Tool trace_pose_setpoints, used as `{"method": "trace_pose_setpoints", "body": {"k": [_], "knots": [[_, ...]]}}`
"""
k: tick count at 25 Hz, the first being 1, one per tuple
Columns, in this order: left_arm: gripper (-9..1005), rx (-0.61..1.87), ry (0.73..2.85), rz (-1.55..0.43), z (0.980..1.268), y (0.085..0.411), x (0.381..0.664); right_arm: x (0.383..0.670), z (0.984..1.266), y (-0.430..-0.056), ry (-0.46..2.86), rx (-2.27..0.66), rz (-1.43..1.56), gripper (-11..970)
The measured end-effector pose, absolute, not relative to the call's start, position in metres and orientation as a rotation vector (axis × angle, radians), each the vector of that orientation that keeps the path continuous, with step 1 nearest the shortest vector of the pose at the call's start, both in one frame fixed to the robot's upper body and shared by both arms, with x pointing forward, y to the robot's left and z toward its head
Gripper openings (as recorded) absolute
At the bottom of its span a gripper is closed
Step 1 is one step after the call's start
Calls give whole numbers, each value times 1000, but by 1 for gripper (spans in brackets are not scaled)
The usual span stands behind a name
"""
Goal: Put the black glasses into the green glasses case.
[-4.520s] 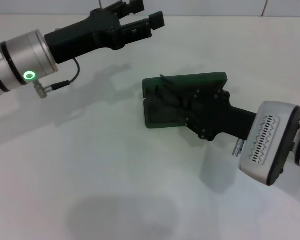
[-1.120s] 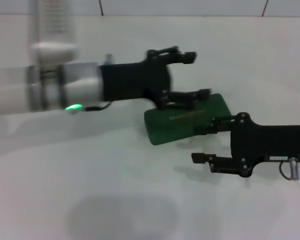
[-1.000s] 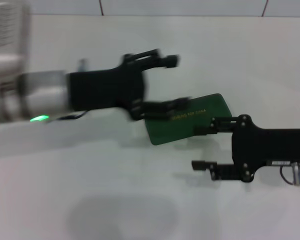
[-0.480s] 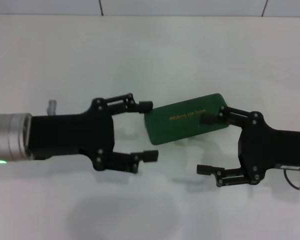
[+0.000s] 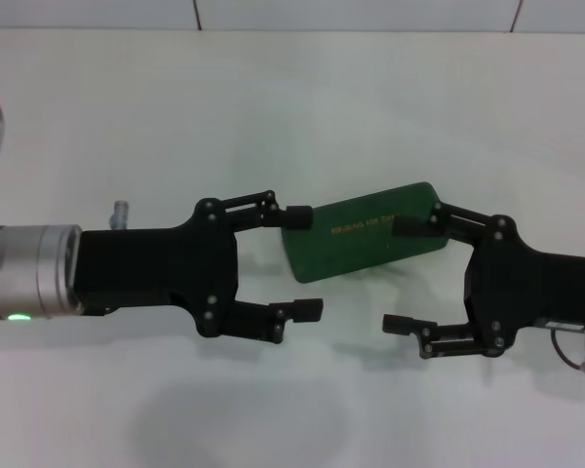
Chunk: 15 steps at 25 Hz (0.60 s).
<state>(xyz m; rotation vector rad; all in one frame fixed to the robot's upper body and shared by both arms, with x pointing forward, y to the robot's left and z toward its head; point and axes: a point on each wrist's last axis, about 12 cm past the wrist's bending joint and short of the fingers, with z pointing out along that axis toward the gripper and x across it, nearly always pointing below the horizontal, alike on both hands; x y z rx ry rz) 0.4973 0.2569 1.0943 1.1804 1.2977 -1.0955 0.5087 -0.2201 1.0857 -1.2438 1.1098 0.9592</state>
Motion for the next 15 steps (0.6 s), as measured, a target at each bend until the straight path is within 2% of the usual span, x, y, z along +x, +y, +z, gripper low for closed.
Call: {"method": "trace_pose_setpoints", "body": {"k": [15], "knots": [[888,1172,1286,-1096,1093,257,495,509,1085,-223,1122,-1246,953,864]]}}
